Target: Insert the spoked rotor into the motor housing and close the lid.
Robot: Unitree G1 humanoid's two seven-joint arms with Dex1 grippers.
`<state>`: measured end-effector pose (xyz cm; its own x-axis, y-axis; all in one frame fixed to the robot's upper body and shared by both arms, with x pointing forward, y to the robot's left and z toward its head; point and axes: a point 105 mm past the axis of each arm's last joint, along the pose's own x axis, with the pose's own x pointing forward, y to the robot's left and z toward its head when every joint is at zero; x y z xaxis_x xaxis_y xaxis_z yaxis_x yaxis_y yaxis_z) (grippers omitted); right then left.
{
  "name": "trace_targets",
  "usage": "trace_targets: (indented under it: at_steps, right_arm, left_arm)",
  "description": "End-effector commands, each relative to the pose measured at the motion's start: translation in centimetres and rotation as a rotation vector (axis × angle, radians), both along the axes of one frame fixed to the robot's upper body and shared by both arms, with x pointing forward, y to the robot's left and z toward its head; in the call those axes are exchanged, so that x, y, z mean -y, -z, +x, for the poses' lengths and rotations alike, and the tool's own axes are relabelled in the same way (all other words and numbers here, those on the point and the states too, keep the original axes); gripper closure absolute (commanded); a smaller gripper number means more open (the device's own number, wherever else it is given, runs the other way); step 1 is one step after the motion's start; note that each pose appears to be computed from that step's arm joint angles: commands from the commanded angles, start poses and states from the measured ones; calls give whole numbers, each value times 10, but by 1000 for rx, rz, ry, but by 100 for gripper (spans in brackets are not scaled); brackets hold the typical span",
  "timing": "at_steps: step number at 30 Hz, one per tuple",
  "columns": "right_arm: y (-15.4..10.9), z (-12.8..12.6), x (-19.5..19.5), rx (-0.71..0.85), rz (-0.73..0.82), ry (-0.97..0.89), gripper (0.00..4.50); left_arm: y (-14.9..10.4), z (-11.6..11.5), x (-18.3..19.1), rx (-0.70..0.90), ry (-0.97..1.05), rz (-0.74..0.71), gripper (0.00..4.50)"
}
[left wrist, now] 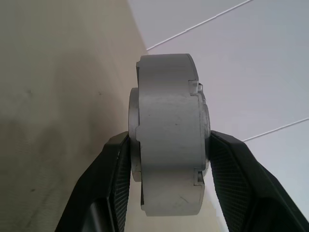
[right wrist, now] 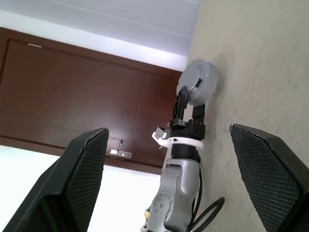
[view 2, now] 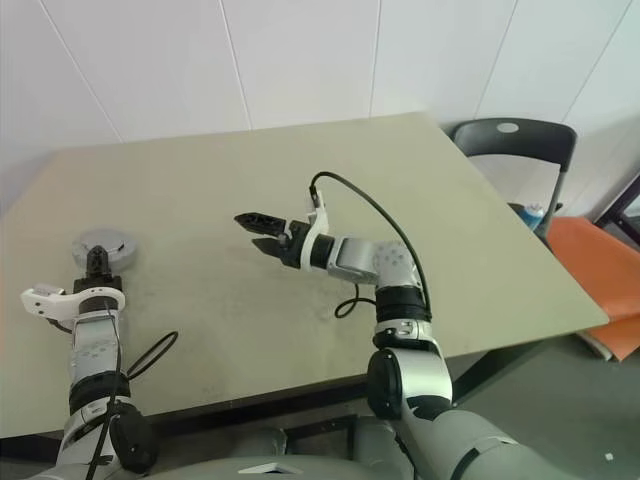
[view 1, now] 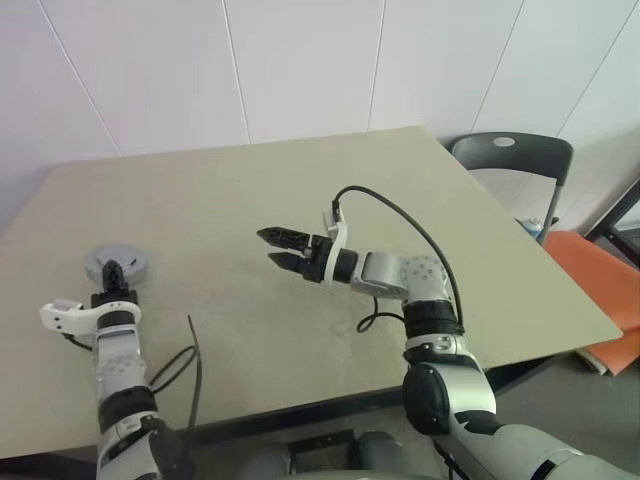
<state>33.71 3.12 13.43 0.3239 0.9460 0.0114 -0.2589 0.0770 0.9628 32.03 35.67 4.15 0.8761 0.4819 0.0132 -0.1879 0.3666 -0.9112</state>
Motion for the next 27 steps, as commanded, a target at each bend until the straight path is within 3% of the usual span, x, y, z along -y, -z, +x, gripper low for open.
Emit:
trace_targets:
  at_steps: [1, 8, 20, 27]
  right_arm:
    - [-18, -9, -18, 34, 89, -42, 31]
    - [-18, -10, -19, 30, 96, -46, 31]
    - [-16, -10, -18, 29, 87, -56, 31]
    - [-14, -8, -19, 29, 74, -54, 27]
  left_arm:
    - [-14, 3, -3, 19, -14, 54, 239]
    - [7, -13, 9, -68, -40, 12, 239]
    - [20, -34, 27, -233, -60, -11, 239]
    - [13, -36, 39, -315, -50, -42, 11]
